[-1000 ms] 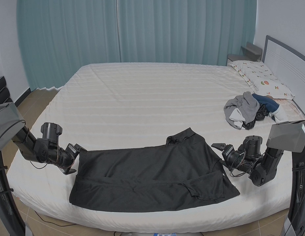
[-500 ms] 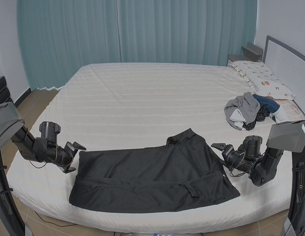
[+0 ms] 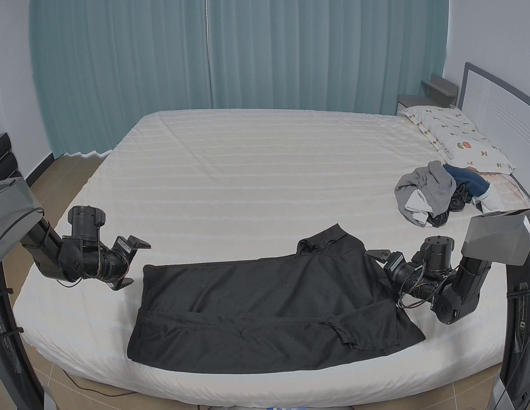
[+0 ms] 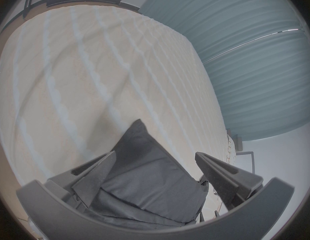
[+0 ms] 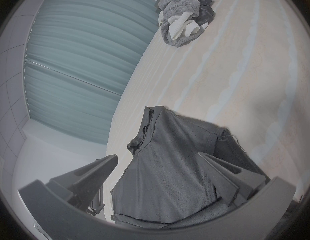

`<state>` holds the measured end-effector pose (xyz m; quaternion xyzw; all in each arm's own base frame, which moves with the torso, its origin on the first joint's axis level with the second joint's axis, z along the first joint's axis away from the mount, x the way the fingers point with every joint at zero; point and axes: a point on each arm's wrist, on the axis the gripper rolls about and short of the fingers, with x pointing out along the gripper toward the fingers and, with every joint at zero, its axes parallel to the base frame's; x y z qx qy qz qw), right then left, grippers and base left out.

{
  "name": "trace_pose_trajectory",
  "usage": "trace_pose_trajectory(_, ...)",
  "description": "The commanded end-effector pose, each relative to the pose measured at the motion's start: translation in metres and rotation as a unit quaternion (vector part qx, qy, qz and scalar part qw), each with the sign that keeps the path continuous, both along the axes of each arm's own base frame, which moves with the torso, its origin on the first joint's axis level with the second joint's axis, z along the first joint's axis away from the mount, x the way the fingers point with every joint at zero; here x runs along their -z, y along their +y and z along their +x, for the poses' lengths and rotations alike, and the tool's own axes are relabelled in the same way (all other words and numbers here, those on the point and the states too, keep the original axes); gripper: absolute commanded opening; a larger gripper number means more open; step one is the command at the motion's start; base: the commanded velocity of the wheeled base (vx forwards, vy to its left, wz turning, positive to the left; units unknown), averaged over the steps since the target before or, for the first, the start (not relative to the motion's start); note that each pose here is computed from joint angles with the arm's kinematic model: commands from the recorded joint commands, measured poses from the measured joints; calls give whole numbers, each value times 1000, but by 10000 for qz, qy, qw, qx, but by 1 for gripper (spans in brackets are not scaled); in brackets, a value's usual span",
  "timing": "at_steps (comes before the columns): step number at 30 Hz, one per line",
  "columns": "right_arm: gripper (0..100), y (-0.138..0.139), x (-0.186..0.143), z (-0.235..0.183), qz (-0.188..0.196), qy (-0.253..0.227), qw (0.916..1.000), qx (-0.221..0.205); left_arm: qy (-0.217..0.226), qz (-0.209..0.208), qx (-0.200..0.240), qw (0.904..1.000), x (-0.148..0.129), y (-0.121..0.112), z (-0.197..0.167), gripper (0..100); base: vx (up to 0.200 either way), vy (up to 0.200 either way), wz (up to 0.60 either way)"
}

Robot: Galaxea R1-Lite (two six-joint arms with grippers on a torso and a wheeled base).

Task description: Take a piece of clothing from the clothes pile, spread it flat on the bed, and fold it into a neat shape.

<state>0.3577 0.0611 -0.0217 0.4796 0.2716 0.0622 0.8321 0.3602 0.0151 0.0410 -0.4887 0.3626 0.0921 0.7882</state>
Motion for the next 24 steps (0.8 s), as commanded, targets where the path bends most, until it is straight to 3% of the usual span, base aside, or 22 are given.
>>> trace_pose_trajectory(1,100,2,2,-1,-5,34,10000,-24,-171,14,71,9998,-5,-2,8,100,0,0,0)
trace_pose_trajectory(8,100,2,4,1,-9,57,10000,-24,-393,71,144,9991,-5,-3,34,100,0,0,0)
trace_pose_trajectory(12,100,2,7,1,-23,100,9999,-27,-264,673,560,9958,33,1,46,100,0,0,0)
trace_pose_trajectory(16,100,2,7,1,-23,100,9999,-35,-444,1128,746,9898,49,0,48,100,0,0,0)
trace_pose_trajectory(24,100,3,8,0,-38,86,9999,-49,-661,1186,745,9879,61,-1,51,100,0,0,0)
